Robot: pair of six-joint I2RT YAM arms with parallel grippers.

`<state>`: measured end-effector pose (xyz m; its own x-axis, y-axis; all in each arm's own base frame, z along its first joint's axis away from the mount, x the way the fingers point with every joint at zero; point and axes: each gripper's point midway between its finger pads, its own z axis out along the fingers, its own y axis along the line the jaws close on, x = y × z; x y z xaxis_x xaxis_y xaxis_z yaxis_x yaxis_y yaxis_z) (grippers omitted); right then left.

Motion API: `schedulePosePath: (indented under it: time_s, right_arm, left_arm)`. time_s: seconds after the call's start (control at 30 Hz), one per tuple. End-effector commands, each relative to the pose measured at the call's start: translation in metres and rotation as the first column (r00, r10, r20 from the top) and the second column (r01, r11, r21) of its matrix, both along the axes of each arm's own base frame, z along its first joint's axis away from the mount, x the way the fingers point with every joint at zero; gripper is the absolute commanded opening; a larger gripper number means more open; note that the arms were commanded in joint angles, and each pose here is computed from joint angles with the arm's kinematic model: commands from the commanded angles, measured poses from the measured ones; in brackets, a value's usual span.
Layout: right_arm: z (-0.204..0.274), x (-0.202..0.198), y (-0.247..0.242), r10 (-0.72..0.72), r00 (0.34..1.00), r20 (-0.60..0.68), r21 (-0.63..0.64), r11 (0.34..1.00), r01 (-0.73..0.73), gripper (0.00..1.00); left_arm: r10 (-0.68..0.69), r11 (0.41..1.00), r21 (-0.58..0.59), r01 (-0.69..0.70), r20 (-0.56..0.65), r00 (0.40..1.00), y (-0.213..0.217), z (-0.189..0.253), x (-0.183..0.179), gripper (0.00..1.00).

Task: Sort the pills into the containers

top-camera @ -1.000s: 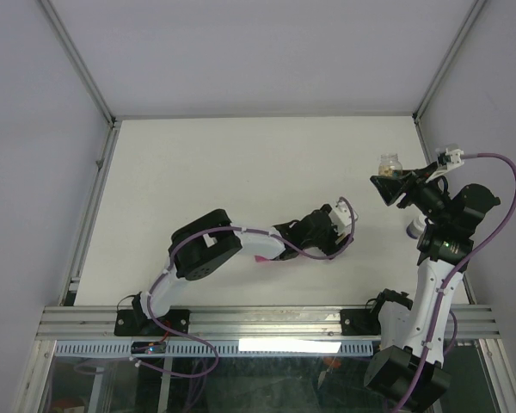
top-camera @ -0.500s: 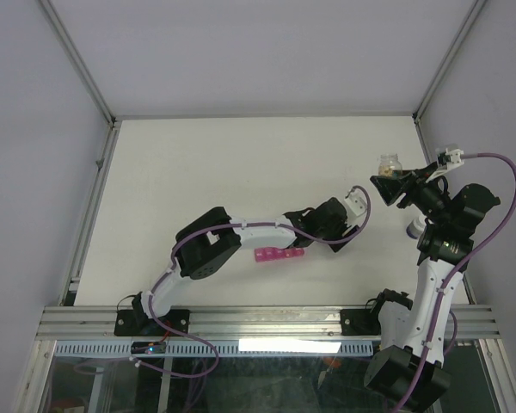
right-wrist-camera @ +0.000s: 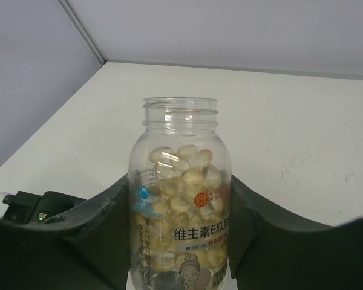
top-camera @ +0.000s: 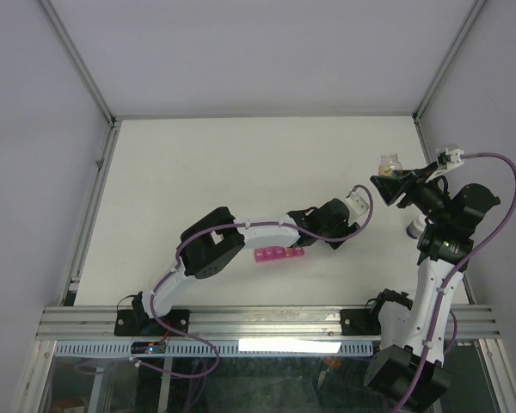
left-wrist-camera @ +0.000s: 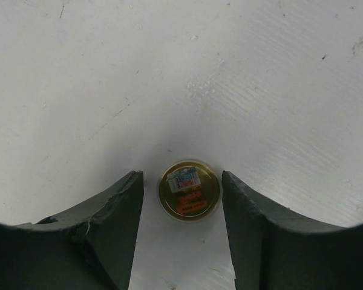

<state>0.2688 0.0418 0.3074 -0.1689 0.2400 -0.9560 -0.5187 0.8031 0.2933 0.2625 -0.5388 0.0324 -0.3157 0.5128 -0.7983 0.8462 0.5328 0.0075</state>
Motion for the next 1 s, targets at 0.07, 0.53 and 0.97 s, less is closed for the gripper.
schedulePosePath:
  time_s: [0.07, 0.53, 0.97]
  right_arm:
    - [0.023, -0.002, 0.0, 0.012, 0.998, 0.068, -0.03, 1.0, -0.01, 0.0]
    - [0.025, -0.004, 0.0, 0.007, 0.997, 0.083, -0.052, 0.999, -0.002, 0.0]
    - [0.019, -0.008, 0.006, 0.061, 0.995, 0.081, -0.069, 0.996, -0.055, 0.0]
  left_arm:
    - [0.008, 0.999, -0.039, -0.008, -0.001, 1.0, -0.01, 0.017, 0.0, 0.44]
    - [0.022, 0.983, -0.182, -0.028, -0.037, 0.999, 0.012, 0.076, -0.02, 0.3]
    - [-0.021, 0.887, -0.461, -0.015, -0.072, 0.997, 0.075, 0.157, -0.07, 0.29]
